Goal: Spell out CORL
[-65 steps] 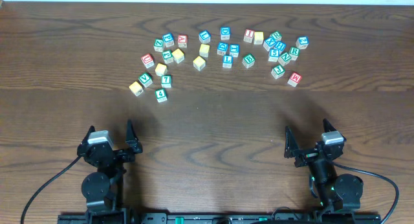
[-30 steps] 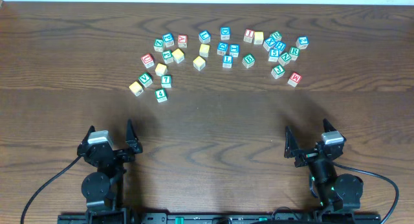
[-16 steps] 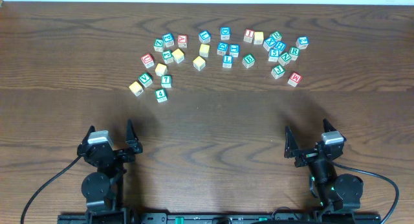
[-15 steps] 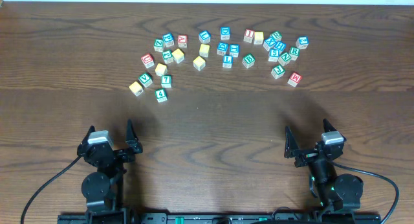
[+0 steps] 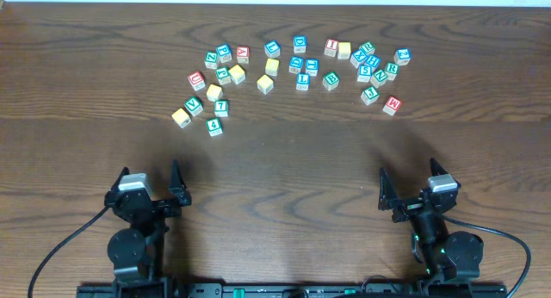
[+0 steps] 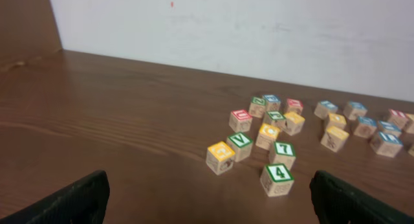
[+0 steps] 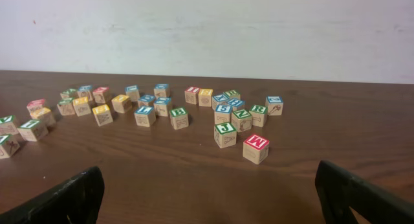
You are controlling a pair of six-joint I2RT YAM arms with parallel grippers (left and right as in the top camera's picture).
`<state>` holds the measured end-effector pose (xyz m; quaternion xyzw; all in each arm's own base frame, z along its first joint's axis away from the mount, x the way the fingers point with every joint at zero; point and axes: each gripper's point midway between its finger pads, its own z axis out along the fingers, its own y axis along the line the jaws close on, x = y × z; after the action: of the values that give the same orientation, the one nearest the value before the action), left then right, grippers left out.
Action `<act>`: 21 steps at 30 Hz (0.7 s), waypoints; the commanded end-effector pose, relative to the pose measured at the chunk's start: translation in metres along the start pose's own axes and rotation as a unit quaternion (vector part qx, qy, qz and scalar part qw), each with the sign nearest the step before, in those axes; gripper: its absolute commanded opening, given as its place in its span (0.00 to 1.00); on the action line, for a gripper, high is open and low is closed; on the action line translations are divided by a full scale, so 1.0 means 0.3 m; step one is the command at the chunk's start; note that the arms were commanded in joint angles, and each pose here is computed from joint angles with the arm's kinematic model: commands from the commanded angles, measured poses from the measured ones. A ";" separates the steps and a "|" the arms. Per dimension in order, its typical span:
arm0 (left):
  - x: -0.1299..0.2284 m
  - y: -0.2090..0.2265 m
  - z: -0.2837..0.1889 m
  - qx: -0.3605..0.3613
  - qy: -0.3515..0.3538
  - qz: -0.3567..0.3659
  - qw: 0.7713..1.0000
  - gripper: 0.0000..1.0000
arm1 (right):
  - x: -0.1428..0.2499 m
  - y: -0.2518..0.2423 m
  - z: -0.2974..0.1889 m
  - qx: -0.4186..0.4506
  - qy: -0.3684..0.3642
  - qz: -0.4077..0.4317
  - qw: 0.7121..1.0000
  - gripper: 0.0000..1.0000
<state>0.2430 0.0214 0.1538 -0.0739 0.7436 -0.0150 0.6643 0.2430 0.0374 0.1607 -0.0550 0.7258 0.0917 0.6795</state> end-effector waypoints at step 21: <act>-0.237 -0.148 0.190 0.091 0.189 0.003 0.978 0.98 | 0.005 -0.002 0.000 0.000 0.002 -0.005 1.000 0.99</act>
<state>0.2992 -0.0030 0.2039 -0.0213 0.8486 -0.0807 0.5225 0.2430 0.0374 0.1606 -0.0550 0.7260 0.0917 0.6794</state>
